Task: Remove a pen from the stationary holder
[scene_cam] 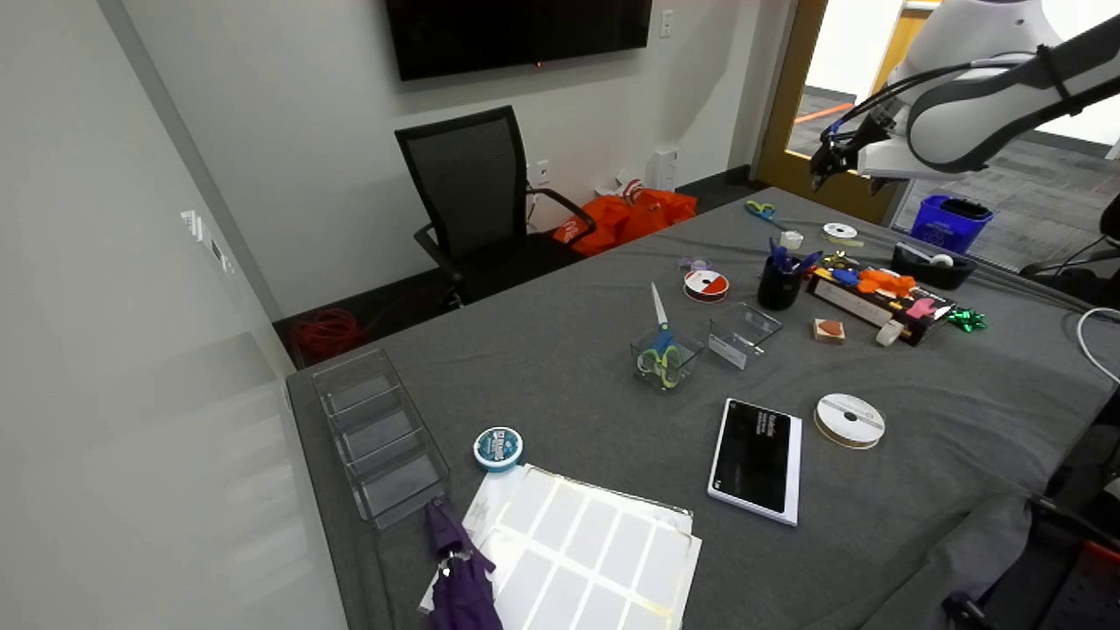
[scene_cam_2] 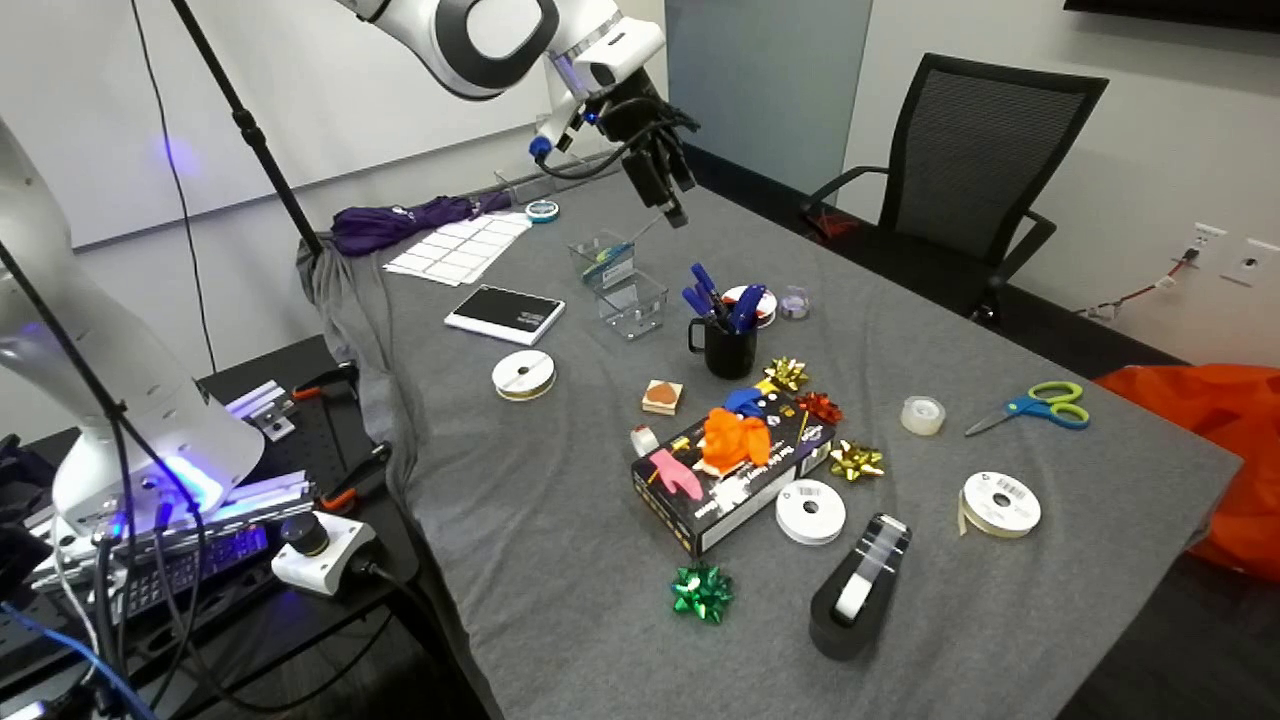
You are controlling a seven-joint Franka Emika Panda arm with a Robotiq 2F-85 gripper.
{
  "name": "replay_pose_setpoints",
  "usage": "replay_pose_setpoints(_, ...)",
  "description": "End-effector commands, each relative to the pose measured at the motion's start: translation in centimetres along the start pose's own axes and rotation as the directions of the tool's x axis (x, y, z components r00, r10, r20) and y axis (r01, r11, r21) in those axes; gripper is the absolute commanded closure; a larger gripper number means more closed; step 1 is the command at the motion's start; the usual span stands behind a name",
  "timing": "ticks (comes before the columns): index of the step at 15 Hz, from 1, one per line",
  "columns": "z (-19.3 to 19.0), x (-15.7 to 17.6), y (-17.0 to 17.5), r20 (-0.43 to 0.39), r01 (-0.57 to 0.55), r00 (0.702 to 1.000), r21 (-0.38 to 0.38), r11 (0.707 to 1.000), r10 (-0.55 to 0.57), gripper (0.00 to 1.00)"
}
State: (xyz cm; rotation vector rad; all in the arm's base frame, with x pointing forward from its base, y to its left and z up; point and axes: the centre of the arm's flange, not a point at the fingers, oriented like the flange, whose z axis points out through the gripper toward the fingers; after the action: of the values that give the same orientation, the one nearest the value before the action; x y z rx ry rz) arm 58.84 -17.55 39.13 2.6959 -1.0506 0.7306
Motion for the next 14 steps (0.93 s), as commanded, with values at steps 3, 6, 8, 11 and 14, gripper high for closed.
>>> replay_pose_setpoints(3,2.8,-0.2,0.1,0.031,0.005,1.000,-0.006,1.000,-0.005,0.00)
replay_pose_setpoints(6,4.7,-0.5,0.5,0.077,-0.002,0.997,-0.011,1.000,0.003,0.00)
replay_pose_setpoints(8,5.9,-1.0,0.5,0.116,0.026,0.993,0.011,1.000,-0.027,0.00)
replay_pose_setpoints(11,7.5,-1.6,0.3,0.150,0.051,0.987,0.027,0.998,-0.054,0.00)
replay_pose_setpoints(14,8.7,-1.7,0.2,0.162,0.054,0.985,0.032,0.998,-0.058,0.00)
